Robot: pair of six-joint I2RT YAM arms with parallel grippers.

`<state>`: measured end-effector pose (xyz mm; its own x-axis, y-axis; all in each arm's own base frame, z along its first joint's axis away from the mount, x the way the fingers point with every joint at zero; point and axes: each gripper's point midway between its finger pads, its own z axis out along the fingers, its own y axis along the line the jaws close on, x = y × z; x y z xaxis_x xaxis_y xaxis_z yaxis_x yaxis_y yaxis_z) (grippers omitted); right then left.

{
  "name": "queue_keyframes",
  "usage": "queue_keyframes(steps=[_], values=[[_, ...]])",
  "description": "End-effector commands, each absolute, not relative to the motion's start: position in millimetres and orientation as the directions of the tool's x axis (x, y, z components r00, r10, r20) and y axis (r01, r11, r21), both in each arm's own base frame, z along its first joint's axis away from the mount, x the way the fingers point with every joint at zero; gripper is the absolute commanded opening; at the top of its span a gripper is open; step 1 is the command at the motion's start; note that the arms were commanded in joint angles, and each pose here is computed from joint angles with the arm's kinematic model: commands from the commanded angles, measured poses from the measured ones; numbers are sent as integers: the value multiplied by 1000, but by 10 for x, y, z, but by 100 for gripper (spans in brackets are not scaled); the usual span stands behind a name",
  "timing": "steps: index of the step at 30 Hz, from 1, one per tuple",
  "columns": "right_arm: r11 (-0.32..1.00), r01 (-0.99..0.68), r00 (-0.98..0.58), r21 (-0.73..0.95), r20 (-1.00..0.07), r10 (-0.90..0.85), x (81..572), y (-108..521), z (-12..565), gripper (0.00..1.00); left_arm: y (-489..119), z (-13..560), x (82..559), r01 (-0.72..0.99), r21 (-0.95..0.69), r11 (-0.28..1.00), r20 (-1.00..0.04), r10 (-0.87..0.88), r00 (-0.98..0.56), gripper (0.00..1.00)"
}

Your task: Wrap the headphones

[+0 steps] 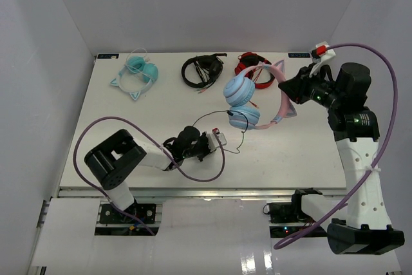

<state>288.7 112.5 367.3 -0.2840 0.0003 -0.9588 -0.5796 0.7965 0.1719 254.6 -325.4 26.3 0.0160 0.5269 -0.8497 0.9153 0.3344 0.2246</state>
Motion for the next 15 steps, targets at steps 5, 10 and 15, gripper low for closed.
queue_keyframes(steps=[5,10,15], values=[[522,-846,-55,-105,-958,-281,2417,1353,3559,8,-2817,883,2544,955,34,295,-939,337,-71,0],[308,-928,56,-209,-896,-441,2086,1616,3073,8,-2680,1094,2825,946,-178,271,-901,341,-267,0],[262,-955,-20,-136,-855,-518,2004,1927,2585,8,-2863,1252,2961,879,-399,259,-817,333,-470,0]])
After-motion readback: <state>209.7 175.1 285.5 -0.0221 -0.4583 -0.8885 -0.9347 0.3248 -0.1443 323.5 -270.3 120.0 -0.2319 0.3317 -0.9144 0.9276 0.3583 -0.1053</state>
